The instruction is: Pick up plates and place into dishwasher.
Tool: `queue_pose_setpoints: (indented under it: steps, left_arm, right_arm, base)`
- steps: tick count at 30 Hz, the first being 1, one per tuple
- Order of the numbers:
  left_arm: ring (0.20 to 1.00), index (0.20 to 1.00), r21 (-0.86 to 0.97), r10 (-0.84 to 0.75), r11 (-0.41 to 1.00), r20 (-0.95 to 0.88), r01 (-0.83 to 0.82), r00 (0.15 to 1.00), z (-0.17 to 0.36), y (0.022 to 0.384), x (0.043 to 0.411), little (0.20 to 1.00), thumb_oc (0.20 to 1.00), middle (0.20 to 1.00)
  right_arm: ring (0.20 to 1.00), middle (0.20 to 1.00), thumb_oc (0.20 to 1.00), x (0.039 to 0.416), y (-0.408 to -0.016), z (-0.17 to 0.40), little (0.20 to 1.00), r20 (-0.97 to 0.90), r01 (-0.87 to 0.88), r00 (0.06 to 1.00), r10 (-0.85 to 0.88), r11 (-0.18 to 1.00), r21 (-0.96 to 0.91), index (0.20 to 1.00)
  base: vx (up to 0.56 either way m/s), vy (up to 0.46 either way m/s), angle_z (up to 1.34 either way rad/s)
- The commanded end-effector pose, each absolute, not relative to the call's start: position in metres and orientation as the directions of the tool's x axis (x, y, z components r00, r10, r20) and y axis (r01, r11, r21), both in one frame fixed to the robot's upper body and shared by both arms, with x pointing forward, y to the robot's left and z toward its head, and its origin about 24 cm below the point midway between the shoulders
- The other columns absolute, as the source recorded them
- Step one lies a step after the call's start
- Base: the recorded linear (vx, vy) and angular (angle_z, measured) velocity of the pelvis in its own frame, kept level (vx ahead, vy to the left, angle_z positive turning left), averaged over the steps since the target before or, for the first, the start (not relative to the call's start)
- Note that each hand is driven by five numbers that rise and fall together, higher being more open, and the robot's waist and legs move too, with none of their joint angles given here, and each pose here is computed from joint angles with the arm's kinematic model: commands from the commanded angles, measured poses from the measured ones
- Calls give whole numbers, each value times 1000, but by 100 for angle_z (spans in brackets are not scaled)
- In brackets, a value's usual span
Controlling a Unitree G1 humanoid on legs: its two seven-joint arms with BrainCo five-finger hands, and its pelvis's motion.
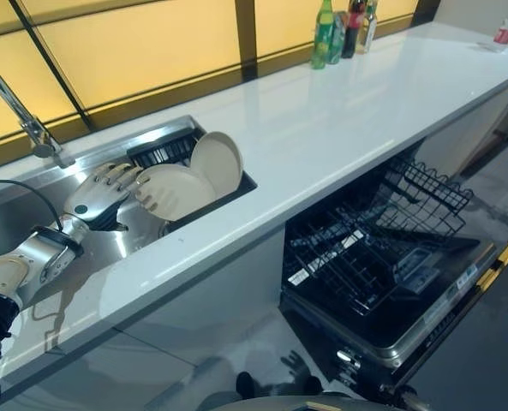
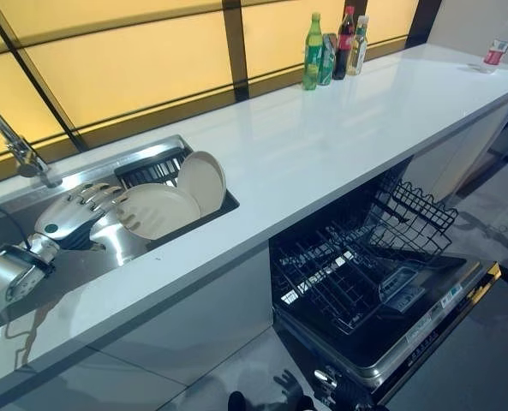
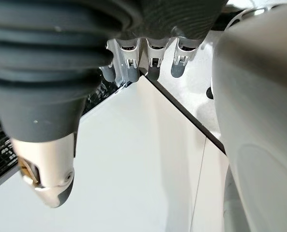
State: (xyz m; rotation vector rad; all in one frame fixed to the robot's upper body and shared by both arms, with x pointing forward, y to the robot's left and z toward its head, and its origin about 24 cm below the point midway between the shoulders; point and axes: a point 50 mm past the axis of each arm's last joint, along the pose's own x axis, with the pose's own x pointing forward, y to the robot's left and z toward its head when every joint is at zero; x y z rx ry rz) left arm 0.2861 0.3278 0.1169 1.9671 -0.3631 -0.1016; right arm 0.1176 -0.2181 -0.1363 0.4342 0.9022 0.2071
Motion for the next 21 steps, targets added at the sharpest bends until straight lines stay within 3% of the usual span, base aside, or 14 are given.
queue_pose_setpoints:
  steps: [1,19,20,21]
  left_arm:
    - [1000,1000,831,-286,-393,296,-393,911,167,326,314,1000,1000,1000]
    - [1000,1000,762,-270,-578,160,-293,949,168,324,335,1000,1000,1000]
    - [592,592,763,-257,-580,163,-287,953,172,326,337,592,592,592]
    - [429,429,759,-254,-585,162,-285,953,173,326,338,429,429,429]
  right_arm:
    - [1000,1000,1000,165,-218,-115,1000,-616,-84,696,369,894,440,1000]
    - [1000,1000,1000,198,-225,-97,1000,-533,-47,782,323,883,467,1000]
    - [1000,1000,1000,199,-226,-96,1000,-527,-47,786,322,882,468,1000]
    - [1000,1000,1000,200,-226,-96,1000,-524,-46,789,321,881,470,1000]
  base:
    - [-94,32,-3]
    - [-44,30,-4]
    - [0,0,0]
    - [0,0,0]
